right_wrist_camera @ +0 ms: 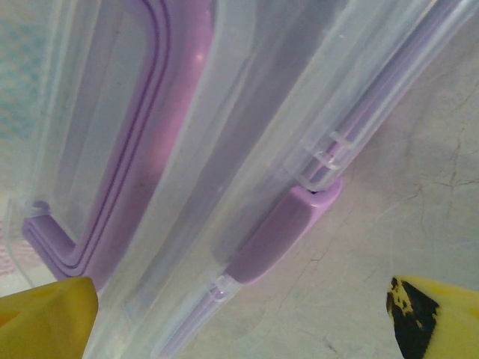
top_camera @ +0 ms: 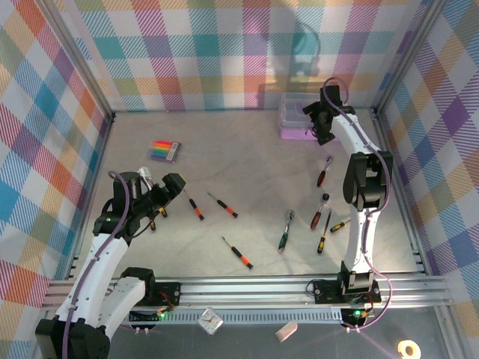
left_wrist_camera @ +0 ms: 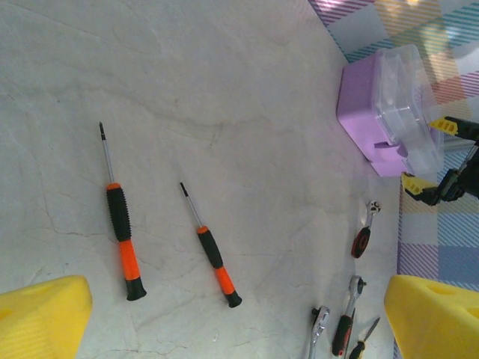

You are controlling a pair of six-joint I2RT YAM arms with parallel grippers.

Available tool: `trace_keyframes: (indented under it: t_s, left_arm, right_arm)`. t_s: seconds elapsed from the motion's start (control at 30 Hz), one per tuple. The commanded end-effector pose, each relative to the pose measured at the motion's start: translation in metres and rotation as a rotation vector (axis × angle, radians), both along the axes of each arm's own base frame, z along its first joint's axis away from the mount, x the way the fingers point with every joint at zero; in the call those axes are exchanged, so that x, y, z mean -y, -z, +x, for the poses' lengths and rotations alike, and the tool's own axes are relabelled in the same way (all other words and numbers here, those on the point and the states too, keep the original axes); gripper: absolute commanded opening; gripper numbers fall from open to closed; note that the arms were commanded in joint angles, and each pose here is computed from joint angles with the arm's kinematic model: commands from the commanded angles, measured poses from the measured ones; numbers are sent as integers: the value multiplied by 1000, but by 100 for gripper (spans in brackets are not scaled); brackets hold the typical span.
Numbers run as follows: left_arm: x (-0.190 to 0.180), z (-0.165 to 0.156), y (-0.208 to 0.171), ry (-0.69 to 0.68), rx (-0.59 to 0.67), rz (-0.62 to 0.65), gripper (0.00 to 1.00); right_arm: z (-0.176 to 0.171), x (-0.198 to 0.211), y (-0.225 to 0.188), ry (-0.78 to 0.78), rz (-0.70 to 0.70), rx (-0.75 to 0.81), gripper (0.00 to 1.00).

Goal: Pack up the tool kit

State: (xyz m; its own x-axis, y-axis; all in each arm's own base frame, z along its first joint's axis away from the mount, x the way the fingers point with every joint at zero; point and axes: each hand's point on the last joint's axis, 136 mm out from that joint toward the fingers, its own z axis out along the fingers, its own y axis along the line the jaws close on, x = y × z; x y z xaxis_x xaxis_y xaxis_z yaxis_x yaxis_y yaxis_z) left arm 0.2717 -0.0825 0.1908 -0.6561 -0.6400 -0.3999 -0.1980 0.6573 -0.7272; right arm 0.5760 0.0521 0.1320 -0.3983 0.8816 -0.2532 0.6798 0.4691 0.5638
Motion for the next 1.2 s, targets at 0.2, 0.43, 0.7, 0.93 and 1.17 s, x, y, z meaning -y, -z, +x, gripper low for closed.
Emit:
trace_keyframes:
  t_s: [0.2,0.43,0.7,0.93,1.17]
  left_arm:
    - [3,2,-1,25,16,8,100]
    - [1,1,5,18,-13,23,100]
    - [0,3,1,9,-15,24,100]
    - [0,0,-1,7,-20,28,100]
    - [-1,-1,-2,4,-27,29,100]
  right_arm:
    - [9,14,5,94,-18,-22,99]
    - [15,19,26,105,-1,-92,99]
    - [21,12,37,8,-28,-123,99]
    - [28,18,30,0,50,-79,99]
    - [25,17,33,54,143,-111,99]
